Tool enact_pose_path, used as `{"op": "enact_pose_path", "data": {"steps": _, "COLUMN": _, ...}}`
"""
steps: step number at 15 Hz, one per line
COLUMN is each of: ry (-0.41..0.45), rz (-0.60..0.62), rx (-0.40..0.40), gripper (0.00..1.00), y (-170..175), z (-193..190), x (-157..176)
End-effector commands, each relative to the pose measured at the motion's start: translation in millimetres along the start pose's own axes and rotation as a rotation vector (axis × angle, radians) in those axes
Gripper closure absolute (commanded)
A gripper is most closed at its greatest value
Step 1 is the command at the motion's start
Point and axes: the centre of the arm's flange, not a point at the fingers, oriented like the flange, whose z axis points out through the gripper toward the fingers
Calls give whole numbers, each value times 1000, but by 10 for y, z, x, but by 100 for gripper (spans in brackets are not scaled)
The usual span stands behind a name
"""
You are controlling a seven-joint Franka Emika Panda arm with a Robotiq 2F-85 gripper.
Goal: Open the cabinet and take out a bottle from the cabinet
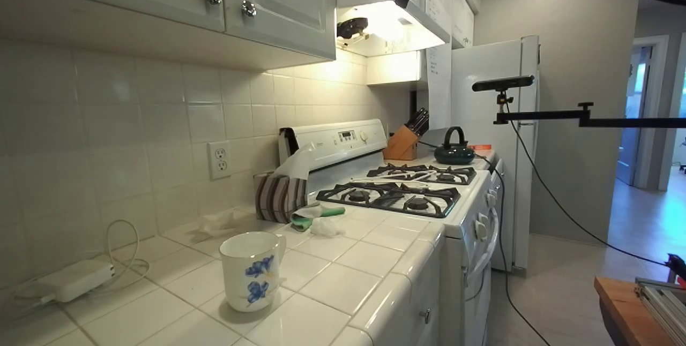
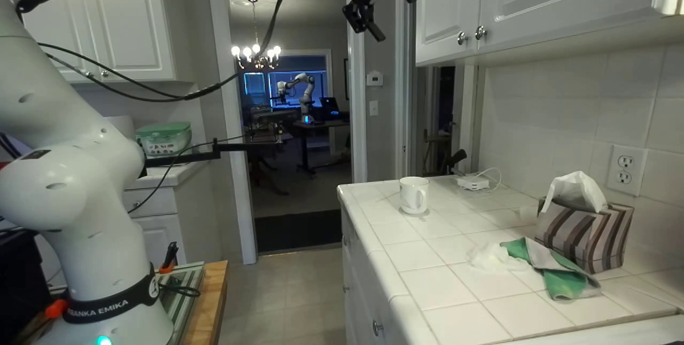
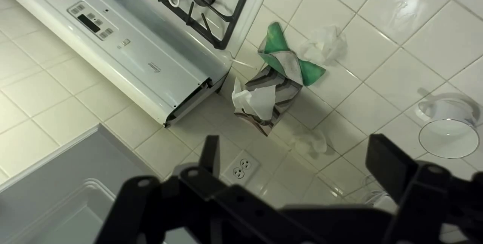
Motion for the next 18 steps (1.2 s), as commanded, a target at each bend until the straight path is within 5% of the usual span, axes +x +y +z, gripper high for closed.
{"op": "enact_pose_path", "data": {"steps": 1, "ry": 0, "rz": -2, "rx": 0, "gripper": 0, "y": 1, "z": 0, "x": 0}}
{"op": "enact_pose_path", "data": {"steps": 4, "ry": 36, "rz": -43, "rx": -9, "gripper": 0, "y": -19, "z": 5, "x": 121}}
{"op": "enact_pose_path", "data": {"steps": 11, "ry": 278, "rz": -336, "rx": -29, "gripper": 0, "y": -383, "z": -183, "x": 1098}}
{"op": "enact_pose_path", "data": {"steps": 18, "ry": 297, "rz": -495, "rx": -80, "gripper": 0, "y": -257, "z": 4, "x": 1688}}
